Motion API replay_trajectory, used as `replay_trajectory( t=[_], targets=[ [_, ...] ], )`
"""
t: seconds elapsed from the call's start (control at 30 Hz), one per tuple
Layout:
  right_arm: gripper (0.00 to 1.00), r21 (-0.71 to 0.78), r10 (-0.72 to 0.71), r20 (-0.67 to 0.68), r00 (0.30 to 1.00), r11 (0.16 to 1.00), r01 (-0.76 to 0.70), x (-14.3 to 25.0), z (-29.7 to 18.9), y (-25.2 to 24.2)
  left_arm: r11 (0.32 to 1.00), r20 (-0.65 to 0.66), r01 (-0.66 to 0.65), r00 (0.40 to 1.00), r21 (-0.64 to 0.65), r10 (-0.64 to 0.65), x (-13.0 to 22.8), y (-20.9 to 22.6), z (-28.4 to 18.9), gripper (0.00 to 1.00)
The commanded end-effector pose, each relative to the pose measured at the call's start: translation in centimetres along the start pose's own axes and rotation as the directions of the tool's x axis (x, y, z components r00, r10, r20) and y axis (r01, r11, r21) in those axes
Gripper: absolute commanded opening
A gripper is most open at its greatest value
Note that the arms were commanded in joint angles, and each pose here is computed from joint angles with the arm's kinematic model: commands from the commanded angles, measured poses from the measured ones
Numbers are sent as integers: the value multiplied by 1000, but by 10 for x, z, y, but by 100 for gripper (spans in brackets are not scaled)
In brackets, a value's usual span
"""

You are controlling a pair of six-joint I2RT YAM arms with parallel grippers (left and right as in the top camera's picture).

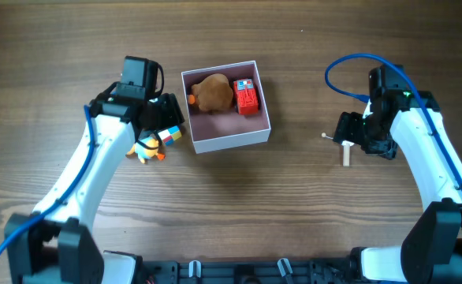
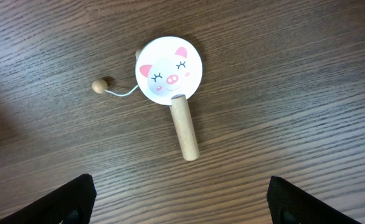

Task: Pack container
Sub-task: 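Grasp the colour cube with the left gripper, then place the colour cube into the box with the left gripper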

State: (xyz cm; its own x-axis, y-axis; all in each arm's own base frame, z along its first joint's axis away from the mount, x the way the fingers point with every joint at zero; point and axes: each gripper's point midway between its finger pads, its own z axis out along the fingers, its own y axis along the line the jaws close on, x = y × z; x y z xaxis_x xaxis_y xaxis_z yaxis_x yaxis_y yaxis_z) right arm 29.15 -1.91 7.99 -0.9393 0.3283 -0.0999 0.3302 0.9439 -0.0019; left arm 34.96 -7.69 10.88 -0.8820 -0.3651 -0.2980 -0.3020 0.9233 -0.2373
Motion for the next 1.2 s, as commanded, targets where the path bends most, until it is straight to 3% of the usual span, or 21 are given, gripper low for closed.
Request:
replay_trajectory(
  t=[0.0, 0.43, 0.73, 0.83, 0.9, 0.97, 1.17],
  targets=[
    [88, -15, 10, -17, 1000, 1000, -10, 4, 3, 3, 991, -18, 103, 994, -86, -105, -1, 13, 22, 62],
    [86, -27, 9, -21, 1000, 1000, -10, 4, 3, 5, 973, -61, 93, 992, -210, -107, 6, 35, 64, 77],
    [83, -26, 5, -25, 1000, 1000, -6, 5, 3, 5, 969, -73, 76, 993, -237, -96, 8, 40, 79, 78],
    [83, -26, 5, -25, 1000, 1000, -6, 5, 2, 5, 969, -69, 77, 993, -234, -96, 7, 39, 79, 70],
    [83, -25, 5, -28, 1000, 1000, -6, 6, 3, 4, 971, -61, 78, 994, -228, -94, 5, 38, 79, 54],
    [82, -24, 5, -30, 1000, 1000, -6, 7, 2, 4, 974, -55, 59, 996, -219, -72, 2, 36, 80, 47],
    [80, -22, 5, -38, 999, 1000, -6, 9, 2, 4, 981, -37, -19, 999, -192, 12, -12, 27, 66, 47]
  ],
)
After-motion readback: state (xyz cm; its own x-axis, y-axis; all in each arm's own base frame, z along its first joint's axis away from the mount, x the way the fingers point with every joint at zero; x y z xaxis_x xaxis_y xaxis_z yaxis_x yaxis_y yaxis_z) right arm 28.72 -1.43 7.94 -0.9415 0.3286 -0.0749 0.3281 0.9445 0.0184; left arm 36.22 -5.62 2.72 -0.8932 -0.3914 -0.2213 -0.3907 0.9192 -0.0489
